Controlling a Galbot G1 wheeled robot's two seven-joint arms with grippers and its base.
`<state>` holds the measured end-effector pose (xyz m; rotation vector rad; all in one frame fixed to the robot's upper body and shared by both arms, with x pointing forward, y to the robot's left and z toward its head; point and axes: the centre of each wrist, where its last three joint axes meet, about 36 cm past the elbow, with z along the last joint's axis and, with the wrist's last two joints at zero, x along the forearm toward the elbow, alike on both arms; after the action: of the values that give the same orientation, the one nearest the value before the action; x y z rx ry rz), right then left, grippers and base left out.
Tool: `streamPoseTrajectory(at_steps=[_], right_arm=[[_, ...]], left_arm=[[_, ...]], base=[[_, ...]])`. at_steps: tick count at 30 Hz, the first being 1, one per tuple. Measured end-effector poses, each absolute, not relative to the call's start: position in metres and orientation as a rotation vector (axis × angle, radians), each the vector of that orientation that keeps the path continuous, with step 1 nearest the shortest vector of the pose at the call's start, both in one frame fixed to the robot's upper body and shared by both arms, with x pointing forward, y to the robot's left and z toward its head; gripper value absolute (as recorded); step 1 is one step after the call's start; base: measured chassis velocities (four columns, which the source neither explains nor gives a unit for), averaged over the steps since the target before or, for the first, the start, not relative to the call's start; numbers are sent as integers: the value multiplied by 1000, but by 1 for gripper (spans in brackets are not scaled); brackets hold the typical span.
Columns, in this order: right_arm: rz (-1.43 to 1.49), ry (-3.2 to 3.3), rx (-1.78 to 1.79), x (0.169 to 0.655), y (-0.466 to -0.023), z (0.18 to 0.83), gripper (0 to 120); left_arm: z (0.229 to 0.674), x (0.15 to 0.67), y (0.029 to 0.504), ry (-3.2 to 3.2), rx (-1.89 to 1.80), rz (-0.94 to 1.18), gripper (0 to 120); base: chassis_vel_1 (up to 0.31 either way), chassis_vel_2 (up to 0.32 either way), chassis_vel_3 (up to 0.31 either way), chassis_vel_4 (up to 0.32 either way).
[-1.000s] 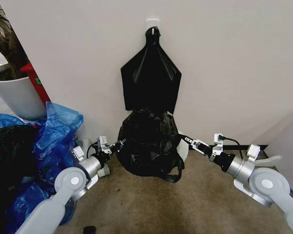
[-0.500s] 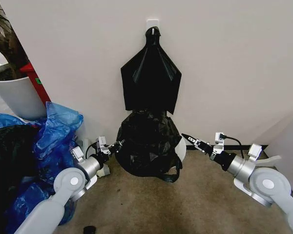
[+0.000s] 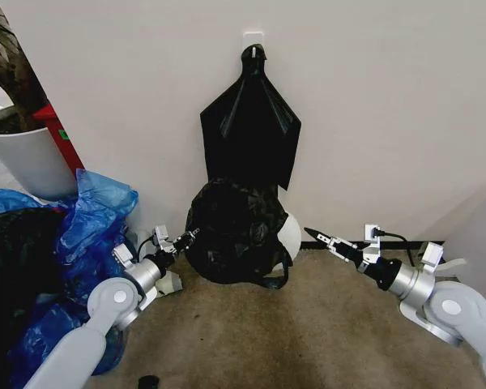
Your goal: Place the garbage bag over the trash bin.
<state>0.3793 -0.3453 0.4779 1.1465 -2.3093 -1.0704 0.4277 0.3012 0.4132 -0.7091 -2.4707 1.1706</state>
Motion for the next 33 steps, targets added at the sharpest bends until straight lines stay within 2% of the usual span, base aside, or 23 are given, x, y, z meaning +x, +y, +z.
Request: streamPoseTrajectory(at_steps=[8,10,14,16,18,23,28,30,32,33], right_arm=[[-1158,-2292,1118,379,-339,480,44],[-1169,-2290,1118,379,-339,481,48],[-1201,-2279,1132,378,-338,483,62],[-1207,-2276,1142,377,-336,485,74],[-1207,-2275,1144,377,-336,485,77],[-1202,-2277,1133,376,-329,488,97],[-1198,-2288,1125,376,-324,492,100],[-1196,-2299,1117,376,-321,493,96],[-1192,-2307,1106,376,-320,494,87],[-1192,-2307,1106,376,-320,494,87]], left_arm=[[413,425,301,-2461,-765,1180,1],[414,425,301,-2461,-766,1179,1],[415,425,301,-2463,-773,1175,1],[416,425,300,-2463,-777,1173,1],[416,425,300,-2464,-777,1172,1],[417,423,298,-2464,-786,1169,1],[418,423,297,-2466,-790,1157,1],[417,423,295,-2465,-795,1150,1],[418,424,294,-2466,-798,1147,1],[418,424,294,-2466,-798,1147,1]], base=[[0,0,0,0],[0,0,0,0],[0,0,0,0],[0,0,0,0],[0,0,0,0],[0,0,0,0],[0,0,0,0],[0,0,0,0],[0,0,0,0],[0,0,0,0]])
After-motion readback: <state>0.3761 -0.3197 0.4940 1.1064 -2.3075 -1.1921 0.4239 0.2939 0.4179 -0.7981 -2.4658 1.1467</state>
